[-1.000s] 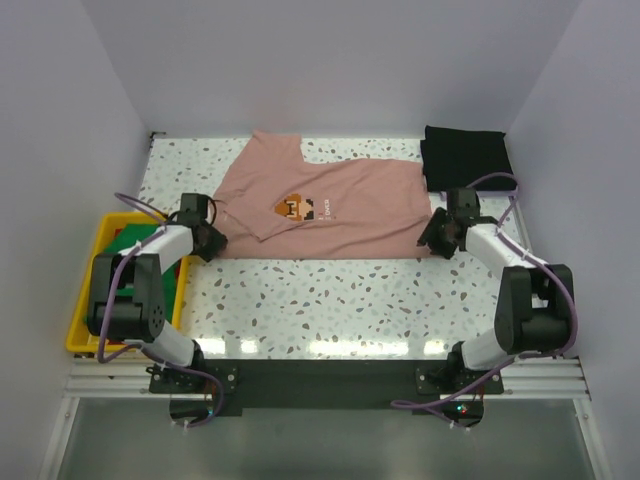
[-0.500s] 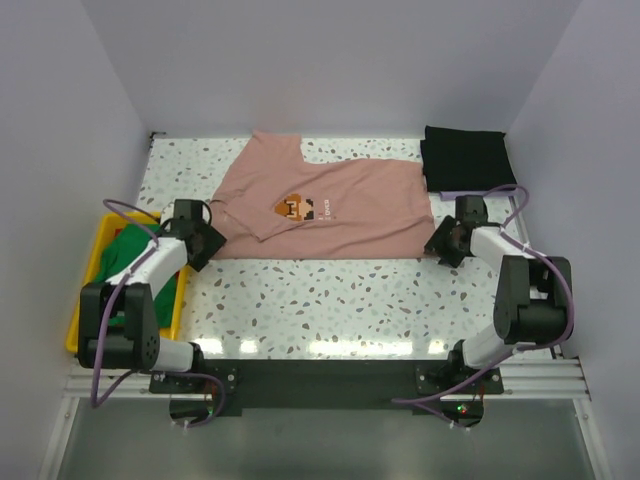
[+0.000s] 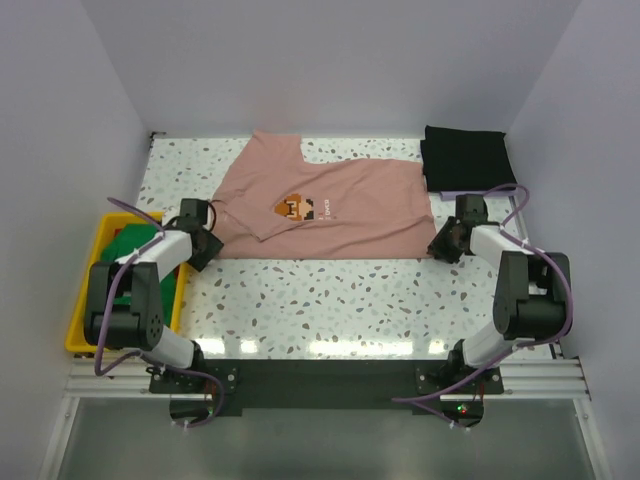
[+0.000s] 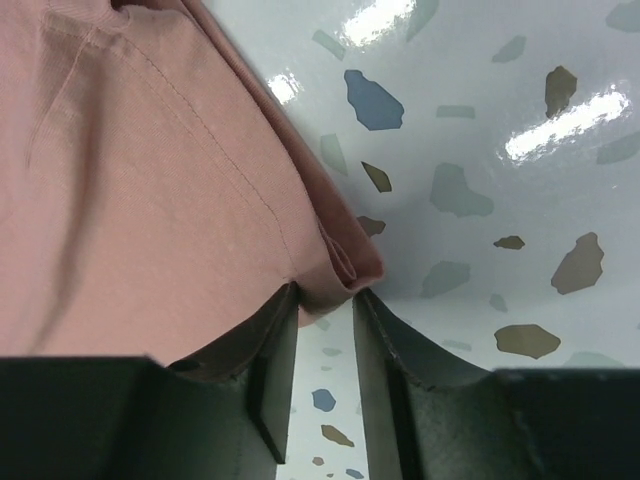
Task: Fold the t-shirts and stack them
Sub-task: Fold the tshirt
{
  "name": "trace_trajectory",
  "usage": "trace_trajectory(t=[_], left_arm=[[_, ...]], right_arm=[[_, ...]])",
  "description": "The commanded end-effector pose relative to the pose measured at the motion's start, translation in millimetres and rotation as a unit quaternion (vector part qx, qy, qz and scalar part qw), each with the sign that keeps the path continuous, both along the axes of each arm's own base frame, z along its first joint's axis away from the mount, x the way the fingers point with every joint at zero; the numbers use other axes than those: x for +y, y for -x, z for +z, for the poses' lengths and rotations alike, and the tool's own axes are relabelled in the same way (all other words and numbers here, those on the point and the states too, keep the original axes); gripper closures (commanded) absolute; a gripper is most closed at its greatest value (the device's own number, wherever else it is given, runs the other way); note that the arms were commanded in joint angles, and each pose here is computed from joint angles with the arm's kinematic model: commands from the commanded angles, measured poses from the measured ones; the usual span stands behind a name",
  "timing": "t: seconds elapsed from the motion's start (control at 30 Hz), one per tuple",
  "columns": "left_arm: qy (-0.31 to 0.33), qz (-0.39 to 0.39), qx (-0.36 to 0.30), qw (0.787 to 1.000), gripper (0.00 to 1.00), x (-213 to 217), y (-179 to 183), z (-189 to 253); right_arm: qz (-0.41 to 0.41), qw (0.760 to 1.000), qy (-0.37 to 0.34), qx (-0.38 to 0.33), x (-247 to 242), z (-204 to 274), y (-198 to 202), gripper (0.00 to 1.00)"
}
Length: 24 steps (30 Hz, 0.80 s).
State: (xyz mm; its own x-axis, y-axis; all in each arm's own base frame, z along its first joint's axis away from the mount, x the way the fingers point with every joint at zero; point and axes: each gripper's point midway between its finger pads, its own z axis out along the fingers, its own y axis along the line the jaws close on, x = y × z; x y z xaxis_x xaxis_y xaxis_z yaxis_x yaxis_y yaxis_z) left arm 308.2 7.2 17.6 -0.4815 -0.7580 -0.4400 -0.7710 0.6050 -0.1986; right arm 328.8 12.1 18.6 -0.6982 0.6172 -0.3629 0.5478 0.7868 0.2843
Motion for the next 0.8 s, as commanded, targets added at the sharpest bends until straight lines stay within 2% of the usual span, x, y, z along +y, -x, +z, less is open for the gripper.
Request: trace_trajectory(t=[0.0,0.07,0.1,0.17,0.2,0.23,0.4,0.57,0.77], left_arm=[[-0.039,0.033,-0.005,0.999,0.49,19.5,-14.2,2.3],[-0.044,0.032,-0.001,0.999,0.59,20.8,-18.8,0.4],[-0.046,0.028,-0.002,0.999,0.70,20.9,-20.7,0.3],[-0.045,0.025,0.000,0.999,0.84,20.0,-21.8,-1.9],[-0.045,0.021,0.003,0.999,0.95,19.9,-21.0,-2.5],[-0.045,0.020,0.001,0.999,1.00,19.7,-20.8,-1.7],[-0.045,0.013,-0.008,0.999,1.00,19.3,-11.3,15.1],[-0.045,0.015,-0.044,0.998,1.00,19.6,3.7,44.3],[-0.028,0.015,-0.053,0.998,1.00,14.0,31.6,53.6]], right_arm=[[-0.003,1.000,-0.008,-0.008,0.7,1.5,-11.2,0.69],[-0.003,1.000,-0.010,-0.009,1.1,3.7,-13.9,0.74],[-0.002,1.000,-0.009,-0.009,0.8,4.8,-14.8,0.76],[0.000,1.000,-0.007,-0.010,0.8,8.3,-16.4,0.83],[-0.001,1.000,-0.007,-0.009,-0.3,9.9,-15.8,0.85],[0.001,1.000,-0.006,-0.012,-0.8,12.4,-16.5,0.88],[0.002,1.000,-0.003,-0.011,-8.5,26.6,-10.3,1.00],[-0.004,0.999,-0.031,-0.014,-11.3,39.6,11.7,1.00],[-0.013,0.999,-0.037,-0.002,-12.9,51.2,46.2,1.00]])
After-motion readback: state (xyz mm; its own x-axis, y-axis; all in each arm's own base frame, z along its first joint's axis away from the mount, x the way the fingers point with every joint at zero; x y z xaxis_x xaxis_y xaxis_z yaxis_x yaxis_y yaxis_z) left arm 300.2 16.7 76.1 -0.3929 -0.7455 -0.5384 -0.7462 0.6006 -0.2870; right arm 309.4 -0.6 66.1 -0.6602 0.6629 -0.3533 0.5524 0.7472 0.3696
